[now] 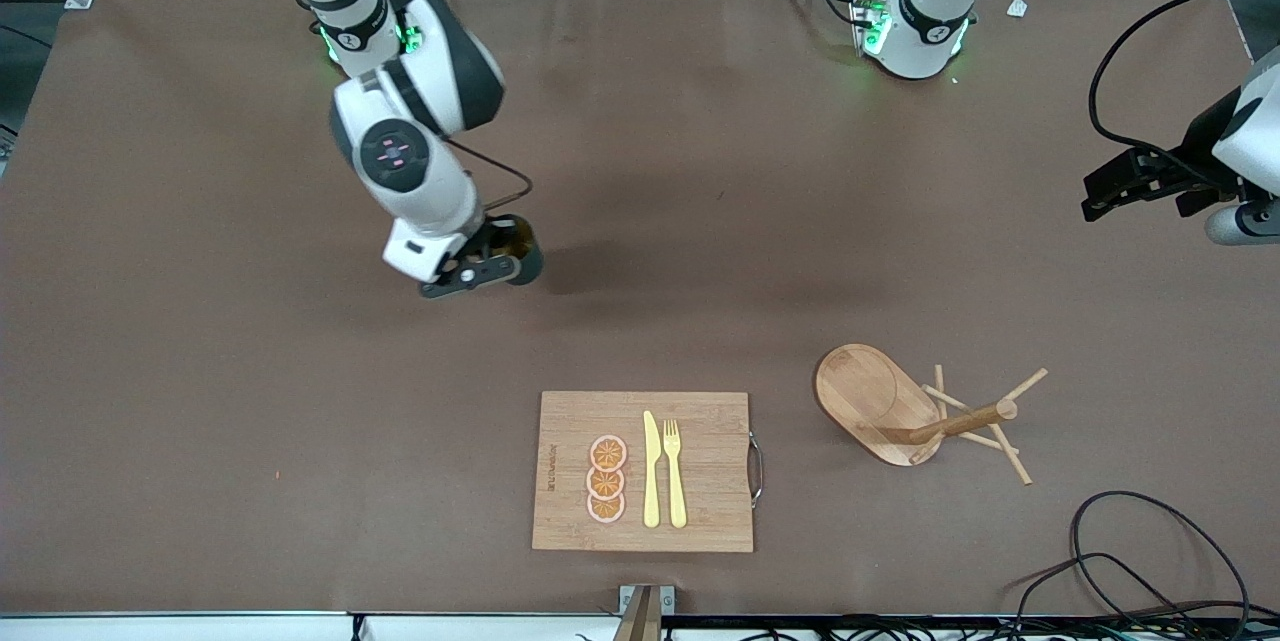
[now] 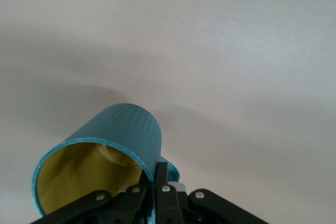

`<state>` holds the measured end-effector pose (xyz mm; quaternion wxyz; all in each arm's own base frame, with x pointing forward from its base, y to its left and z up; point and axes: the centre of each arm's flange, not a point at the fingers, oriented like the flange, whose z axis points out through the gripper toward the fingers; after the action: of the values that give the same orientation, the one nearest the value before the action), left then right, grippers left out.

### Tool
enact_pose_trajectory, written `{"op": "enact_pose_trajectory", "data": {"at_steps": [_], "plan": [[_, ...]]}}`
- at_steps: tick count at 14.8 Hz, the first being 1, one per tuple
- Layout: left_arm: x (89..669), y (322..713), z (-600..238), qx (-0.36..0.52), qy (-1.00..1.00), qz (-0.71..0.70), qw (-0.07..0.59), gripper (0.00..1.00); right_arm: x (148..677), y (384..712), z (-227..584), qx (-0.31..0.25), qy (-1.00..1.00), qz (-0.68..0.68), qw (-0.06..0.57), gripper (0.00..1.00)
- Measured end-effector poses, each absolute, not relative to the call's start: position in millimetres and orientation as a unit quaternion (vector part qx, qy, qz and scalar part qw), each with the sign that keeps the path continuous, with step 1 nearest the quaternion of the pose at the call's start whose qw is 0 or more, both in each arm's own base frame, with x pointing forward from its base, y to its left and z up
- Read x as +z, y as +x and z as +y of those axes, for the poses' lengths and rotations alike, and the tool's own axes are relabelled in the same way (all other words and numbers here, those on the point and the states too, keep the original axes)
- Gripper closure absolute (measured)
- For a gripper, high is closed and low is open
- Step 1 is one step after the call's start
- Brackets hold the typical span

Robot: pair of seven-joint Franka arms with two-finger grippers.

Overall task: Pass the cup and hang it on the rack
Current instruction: 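Lift the mug with the right gripper while the left gripper approaches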

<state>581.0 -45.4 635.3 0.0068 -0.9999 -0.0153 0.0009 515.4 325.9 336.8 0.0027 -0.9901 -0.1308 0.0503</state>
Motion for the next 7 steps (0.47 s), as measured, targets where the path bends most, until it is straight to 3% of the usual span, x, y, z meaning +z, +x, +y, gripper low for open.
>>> {"op": "enact_pose_trajectory", "data": {"at_steps": [7], "plan": [[608, 595, -24, 0.023, -1.000, 0.003, 0.004, 0.00, 282, 516, 441, 0.036, -0.994, -0.102, 0.002, 0.96]]}}
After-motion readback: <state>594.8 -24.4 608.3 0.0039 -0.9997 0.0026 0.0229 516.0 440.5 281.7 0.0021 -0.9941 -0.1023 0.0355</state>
